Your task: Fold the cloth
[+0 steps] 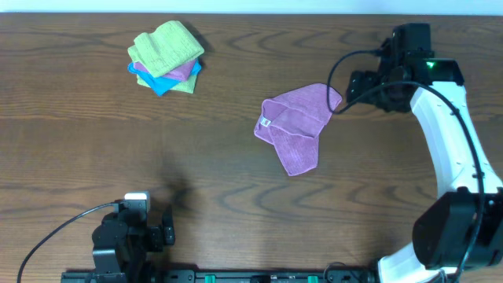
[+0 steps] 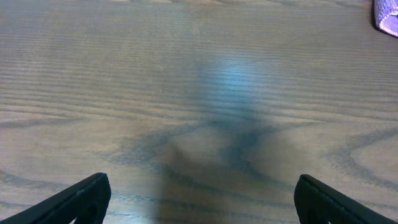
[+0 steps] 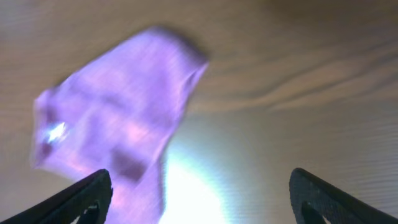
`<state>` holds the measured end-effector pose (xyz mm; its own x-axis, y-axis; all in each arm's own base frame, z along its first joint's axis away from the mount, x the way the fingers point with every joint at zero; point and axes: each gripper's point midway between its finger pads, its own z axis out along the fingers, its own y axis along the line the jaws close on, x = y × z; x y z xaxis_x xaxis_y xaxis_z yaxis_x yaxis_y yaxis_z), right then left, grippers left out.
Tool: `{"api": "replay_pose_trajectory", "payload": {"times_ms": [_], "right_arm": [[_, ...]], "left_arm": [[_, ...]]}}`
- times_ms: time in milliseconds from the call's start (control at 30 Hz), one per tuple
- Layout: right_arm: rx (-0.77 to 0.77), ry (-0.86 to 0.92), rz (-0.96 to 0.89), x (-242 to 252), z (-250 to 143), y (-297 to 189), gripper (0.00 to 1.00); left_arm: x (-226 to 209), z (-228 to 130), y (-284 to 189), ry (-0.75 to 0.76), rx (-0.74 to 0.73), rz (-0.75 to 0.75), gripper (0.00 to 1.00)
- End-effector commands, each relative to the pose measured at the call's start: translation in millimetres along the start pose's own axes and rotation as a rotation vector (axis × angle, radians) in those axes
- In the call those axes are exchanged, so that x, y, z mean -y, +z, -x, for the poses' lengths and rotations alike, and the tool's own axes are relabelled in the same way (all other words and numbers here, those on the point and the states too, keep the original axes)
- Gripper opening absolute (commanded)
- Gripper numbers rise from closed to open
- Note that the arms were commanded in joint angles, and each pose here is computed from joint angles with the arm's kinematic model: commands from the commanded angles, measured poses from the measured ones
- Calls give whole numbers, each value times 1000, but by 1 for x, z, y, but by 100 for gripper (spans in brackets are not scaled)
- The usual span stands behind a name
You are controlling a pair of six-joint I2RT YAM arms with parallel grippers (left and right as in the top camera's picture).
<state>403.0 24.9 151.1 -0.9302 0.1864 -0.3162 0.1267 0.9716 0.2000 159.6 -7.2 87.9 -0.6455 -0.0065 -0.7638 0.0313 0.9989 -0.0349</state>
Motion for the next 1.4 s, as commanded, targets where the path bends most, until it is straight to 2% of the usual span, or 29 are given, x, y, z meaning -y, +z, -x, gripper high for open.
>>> {"api": "replay_pose_trajectory", "payload": {"times_ms": [0,167,467,667,1067,1367], "right_arm": [[-103,60,222,-38,-20,4,86],[-179,143,392,-60,-40,19,78],[-254,369,437,-56,-79,68,68],[-293,478,475,-59,-95,81,62],[-293,573,459,-58,-97,94,59],[-354,630,441,-55,-107,110,59]], "left_arm": [[-3,-16,3,22,-58,17,95],[-3,-16,3,22,-58,17,95],[-3,-16,3,22,-58,17,96],[-3,-16,3,22,-58,17,95],[-3,-16,3,22,-58,17,95],[-3,-16,3,22,-58,17,96]]}}
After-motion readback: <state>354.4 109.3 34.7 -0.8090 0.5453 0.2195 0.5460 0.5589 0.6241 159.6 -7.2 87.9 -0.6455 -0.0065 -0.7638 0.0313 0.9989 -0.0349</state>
